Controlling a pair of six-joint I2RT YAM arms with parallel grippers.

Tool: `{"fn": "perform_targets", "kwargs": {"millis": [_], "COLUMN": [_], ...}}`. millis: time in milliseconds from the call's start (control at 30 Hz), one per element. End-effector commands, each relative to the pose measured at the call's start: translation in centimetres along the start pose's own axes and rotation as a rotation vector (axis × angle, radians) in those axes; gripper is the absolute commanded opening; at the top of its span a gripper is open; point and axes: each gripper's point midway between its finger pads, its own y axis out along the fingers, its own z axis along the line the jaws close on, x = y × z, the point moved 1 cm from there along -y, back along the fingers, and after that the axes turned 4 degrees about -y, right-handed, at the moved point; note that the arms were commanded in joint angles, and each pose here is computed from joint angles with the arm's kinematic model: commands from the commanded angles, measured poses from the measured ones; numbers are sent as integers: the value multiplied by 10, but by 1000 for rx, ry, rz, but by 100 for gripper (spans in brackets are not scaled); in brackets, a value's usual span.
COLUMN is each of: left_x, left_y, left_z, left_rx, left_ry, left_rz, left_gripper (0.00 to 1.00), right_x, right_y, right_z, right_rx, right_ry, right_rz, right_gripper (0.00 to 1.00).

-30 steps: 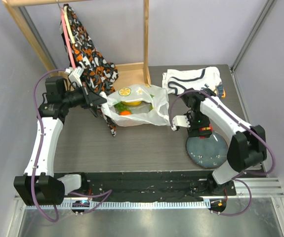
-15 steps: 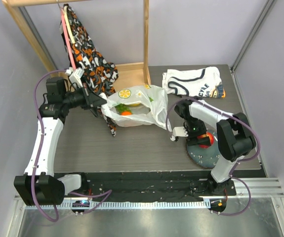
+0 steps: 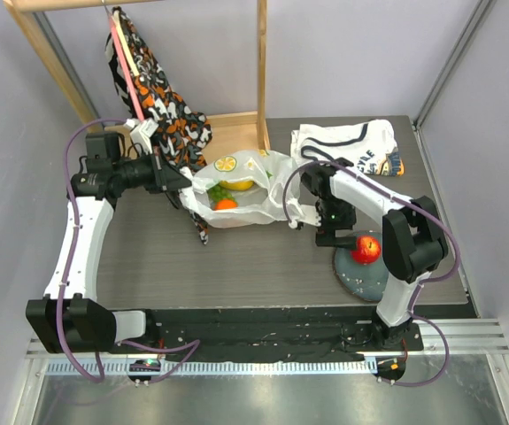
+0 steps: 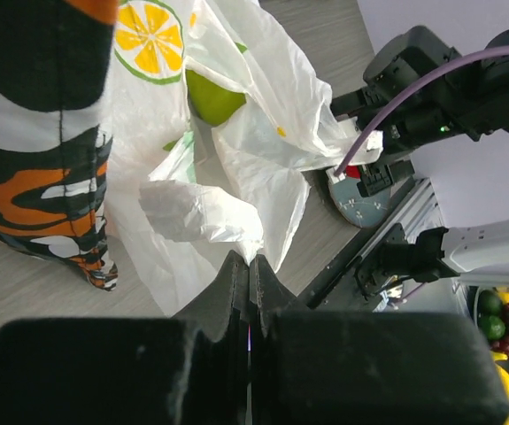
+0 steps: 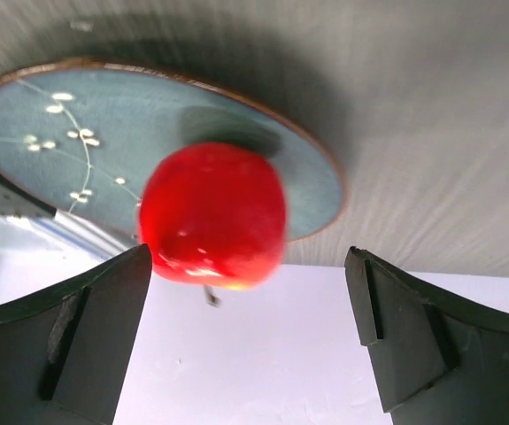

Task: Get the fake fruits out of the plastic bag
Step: Place the fake fruit on the plate, then adjust the plastic bag at the center of the board.

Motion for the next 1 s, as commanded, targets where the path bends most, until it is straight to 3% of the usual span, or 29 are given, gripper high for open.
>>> {"fn": "perform_targets", "kwargs": {"millis": [0, 100, 233, 267, 433, 500, 533, 567, 600, 633, 667, 833, 967], "left_x": [1, -2, -16, -16, -28, -32, -35, -35, -31, -30, -30, -33, -35], "left_y": [-2, -1, 5, 5, 1, 0, -1, -2, -7, -9, -10, -2, -2], "left_z": [-18, -24, -22, -19, -12, -3, -1, -1, 1, -2, -1, 3, 2], "left_rx": [-69, -105, -82, -63, -29, 5, 7, 5, 7, 3, 3, -20, -29], "left_ry": [22, 11, 13, 2, 42, 47, 35, 26, 10, 8, 10, -35, -46], "left_rz": [-11, -22, -6, -9, 37, 48, 51, 48, 28, 26, 29, 27, 21], "left_gripper": [1, 1, 0, 0, 0, 0, 0, 0, 0, 0, 0, 0, 0], "right_x": [-8, -12, 8, 23, 67, 93, 103, 118, 131, 140, 154, 224, 255], "right_y": [-40, -70, -123, -147, -210, -225, -229, -237, -236, -236, -239, -219, -210], "right_z": [28, 18, 6, -1, -15, -21, -22, -25, -26, -24, -26, -13, -41], "right_rx": [32, -94, -265, -323, -425, -431, -422, -438, -418, -393, -397, -297, -326], "right_ry": [44, -17, -41, -46, -5, -22, 10, 3, 2, 33, 33, 64, 302], "right_rz": [-25, -89, -339, -463, -787, -891, -924, -967, -991, -1013, -1040, -1067, -1089], "right_gripper": [100, 100, 100, 98, 81, 65, 52, 31, 23, 4, 1, 1, 1]}}
